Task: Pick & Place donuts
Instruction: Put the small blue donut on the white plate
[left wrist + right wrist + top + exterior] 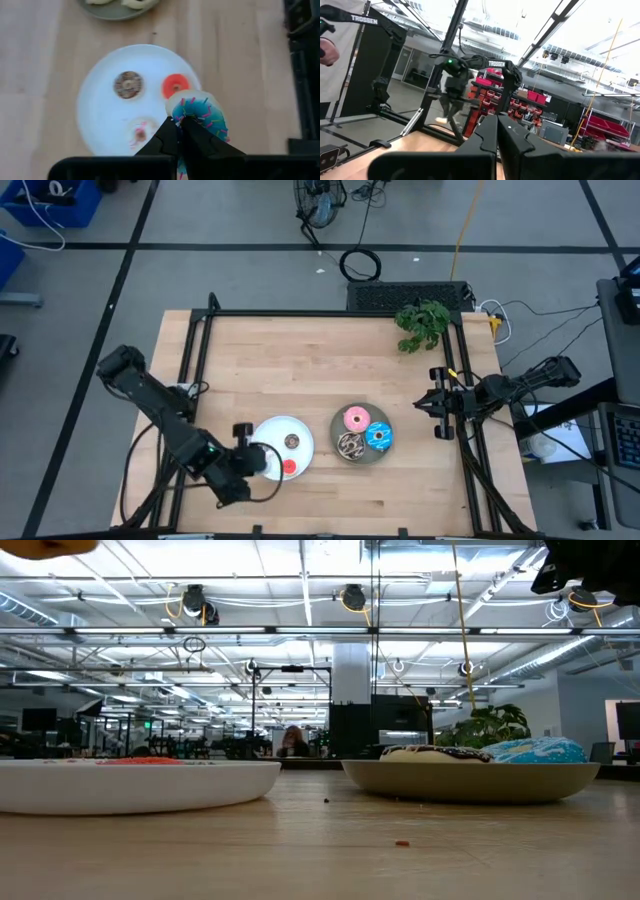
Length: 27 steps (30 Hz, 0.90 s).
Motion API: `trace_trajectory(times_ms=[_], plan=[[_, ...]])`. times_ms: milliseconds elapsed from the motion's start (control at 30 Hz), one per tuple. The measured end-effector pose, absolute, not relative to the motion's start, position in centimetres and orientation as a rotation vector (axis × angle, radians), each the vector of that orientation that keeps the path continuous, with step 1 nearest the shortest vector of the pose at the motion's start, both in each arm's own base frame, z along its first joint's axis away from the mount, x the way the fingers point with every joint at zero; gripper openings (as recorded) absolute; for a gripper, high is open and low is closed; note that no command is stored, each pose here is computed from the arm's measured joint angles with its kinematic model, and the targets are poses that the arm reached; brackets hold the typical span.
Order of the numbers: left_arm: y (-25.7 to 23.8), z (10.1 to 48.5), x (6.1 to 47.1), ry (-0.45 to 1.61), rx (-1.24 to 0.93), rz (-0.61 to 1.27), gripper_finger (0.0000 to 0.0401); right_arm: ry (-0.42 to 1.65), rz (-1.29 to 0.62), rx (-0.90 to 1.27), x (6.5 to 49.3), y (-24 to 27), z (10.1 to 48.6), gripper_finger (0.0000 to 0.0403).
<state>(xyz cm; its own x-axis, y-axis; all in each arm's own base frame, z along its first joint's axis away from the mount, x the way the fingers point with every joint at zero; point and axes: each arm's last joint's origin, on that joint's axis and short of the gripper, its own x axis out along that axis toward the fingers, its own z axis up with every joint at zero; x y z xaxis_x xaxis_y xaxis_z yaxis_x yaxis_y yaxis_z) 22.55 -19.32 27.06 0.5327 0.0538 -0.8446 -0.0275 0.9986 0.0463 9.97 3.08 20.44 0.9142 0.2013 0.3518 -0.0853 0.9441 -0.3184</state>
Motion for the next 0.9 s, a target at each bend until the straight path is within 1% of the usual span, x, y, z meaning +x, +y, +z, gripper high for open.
trace_trajectory(times_ms=[100,233,367,433,533,667,767,833,900], plan=[[-18.2,27.7,22.0,1.012,0.061,0.093,0.0007,-0.392,0.149,-0.303,10.0,3.1,20.4,0.0],[-16.8,27.6,22.2,1.073,0.139,0.124,0.0019,-0.391,0.148,-0.303,10.0,3.1,20.4,0.0],[-14.9,27.4,23.4,1.096,0.196,0.136,0.0007,-0.391,0.148,-0.303,10.0,3.1,20.4,0.0],[-13.5,26.9,24.1,1.118,0.205,0.17,0.0008,-0.391,0.148,-0.303,10.0,3.1,20.4,0.0],[-11.3,25.3,25.1,1.139,0.202,0.19,0.0015,-0.391,0.148,-0.303,10.0,3.1,20.4,0.0],[-9.3,21.5,26.1,1.146,0.157,0.062,0.0007,-0.39,0.148,-0.303,10.0,3.1,20.4,0.0],[-8.1,19.3,25.8,1.167,0.103,0.052,0.0012,-0.384,0.149,-0.305,10.0,3.1,20.4,0.0],[-7.9,18.5,25.8,1.158,0.055,0.038,0.0017,-0.381,0.149,-0.311,10.0,3.1,20.3,0.0],[-7.9,18.1,25.8,1.137,0.028,0.019,0.0014,-0.379,0.146,-0.331,10.0,3.1,20.3,0.0]])
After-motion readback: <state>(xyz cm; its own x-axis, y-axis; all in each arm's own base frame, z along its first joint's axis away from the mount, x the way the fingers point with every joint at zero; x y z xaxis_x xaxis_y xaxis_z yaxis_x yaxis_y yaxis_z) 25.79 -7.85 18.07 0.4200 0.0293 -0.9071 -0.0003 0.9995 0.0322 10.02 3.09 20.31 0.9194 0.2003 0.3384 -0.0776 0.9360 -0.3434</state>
